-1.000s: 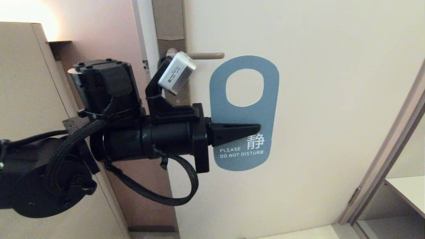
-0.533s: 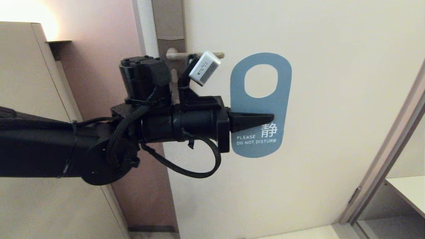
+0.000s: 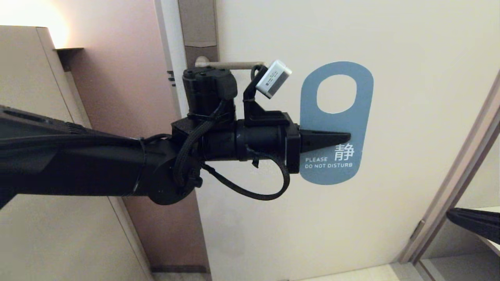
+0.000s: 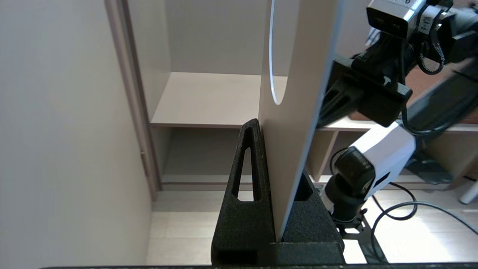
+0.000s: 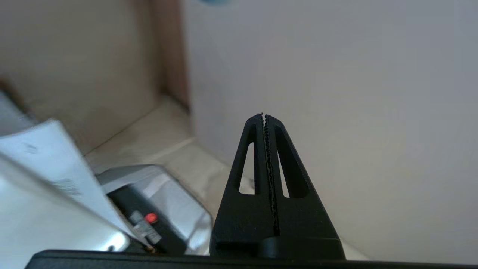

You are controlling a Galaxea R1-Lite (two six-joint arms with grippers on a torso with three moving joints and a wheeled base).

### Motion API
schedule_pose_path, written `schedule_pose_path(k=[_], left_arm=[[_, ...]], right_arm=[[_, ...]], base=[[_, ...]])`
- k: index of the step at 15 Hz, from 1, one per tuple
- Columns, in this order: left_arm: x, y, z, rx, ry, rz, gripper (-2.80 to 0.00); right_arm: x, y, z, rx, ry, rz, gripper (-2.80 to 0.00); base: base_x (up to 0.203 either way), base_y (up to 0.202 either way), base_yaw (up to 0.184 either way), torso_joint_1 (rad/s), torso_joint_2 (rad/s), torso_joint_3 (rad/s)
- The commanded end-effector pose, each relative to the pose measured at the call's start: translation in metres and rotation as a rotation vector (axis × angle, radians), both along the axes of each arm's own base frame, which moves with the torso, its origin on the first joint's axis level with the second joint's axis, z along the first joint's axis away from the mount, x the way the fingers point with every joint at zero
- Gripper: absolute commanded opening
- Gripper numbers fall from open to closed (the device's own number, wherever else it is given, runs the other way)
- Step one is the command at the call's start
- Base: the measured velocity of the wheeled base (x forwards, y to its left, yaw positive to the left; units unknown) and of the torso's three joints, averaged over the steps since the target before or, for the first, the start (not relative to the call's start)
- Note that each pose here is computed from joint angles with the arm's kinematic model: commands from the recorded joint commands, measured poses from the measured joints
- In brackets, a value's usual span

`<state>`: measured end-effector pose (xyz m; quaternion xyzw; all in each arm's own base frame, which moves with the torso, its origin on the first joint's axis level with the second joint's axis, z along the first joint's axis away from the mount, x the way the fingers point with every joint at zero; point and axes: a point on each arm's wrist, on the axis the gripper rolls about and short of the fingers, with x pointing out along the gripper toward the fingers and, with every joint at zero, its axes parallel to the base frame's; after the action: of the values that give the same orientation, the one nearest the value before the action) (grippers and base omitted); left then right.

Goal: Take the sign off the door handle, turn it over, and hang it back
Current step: Hand it to the other hand

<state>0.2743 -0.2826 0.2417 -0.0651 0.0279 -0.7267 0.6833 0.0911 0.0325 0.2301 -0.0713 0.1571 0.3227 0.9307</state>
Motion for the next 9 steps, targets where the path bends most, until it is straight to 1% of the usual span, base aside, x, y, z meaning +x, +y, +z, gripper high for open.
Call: schedule_pose_path(k=[1,4,9], left_arm=[[0.004,-0.005,-0.003,0.0,0.006,-0.013,-2.8],[0.005,-0.005,-0.002,-0.002,0.01,-0.012,-2.8],[0.006,-0.002,0.001,-0.011,0.017,-0.005,-2.8]], right_arm=[[0.021,0.015,0.005,-0.012,0.045,0.077,-2.8],[0.039,0.033,0.02,-0.001,0.051,0.15,-2.8],[0.048,0.039,0.023,-0.001,0.062,0.161,-2.8]], base=[[0.0,0.0,0.0,0.0,0.0,0.0],[0.0,0.0,0.0,0.0,0.0,0.0],[0.0,0.0,0.0,0.0,0.0,0.0]])
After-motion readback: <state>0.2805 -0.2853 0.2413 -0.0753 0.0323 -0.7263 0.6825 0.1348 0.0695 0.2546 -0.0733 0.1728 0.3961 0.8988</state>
